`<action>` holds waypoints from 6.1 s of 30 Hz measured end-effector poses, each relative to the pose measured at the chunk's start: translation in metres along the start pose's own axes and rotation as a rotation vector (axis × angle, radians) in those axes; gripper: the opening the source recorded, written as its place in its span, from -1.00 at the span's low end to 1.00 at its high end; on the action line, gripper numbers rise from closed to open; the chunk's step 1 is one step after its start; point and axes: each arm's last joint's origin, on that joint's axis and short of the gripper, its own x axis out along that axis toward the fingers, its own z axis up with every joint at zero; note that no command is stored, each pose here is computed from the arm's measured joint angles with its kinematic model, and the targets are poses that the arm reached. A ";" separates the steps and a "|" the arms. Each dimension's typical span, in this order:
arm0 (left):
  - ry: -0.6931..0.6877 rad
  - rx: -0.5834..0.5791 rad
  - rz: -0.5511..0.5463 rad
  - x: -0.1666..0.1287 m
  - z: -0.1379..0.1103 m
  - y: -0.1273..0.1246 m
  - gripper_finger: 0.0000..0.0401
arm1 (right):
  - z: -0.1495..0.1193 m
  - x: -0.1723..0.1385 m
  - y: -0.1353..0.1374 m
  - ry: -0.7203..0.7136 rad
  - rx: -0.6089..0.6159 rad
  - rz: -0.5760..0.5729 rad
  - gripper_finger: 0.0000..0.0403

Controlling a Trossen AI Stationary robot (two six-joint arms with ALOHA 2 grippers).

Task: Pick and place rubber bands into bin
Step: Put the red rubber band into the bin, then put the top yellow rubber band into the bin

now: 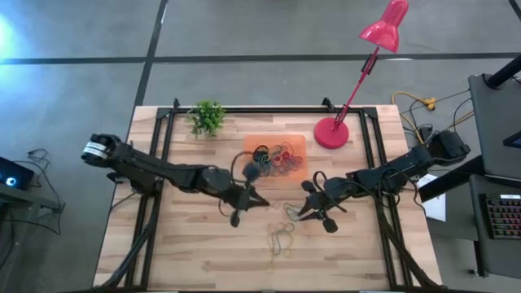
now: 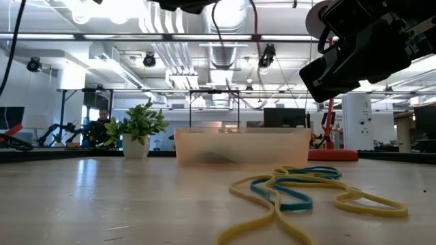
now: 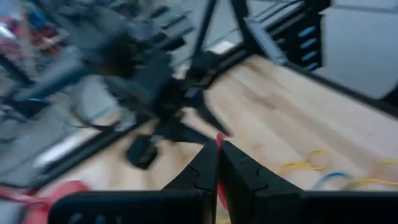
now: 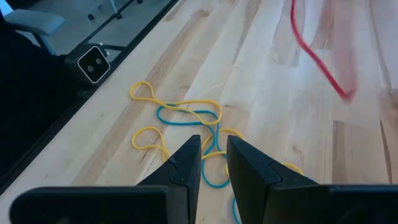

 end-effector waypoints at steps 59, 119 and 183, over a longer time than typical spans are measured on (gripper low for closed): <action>0.289 -0.208 0.329 0.018 -0.115 0.153 -0.38 | -0.001 0.000 0.000 0.008 -0.006 -0.006 -0.66; -0.029 -0.265 0.153 -0.081 -0.039 -0.028 -0.32 | -0.050 0.032 -0.023 0.299 0.133 -0.429 -0.93; 0.053 -0.255 0.134 -0.062 -0.056 -0.037 -0.32 | 0.053 0.011 0.043 0.158 -0.088 -0.135 -0.96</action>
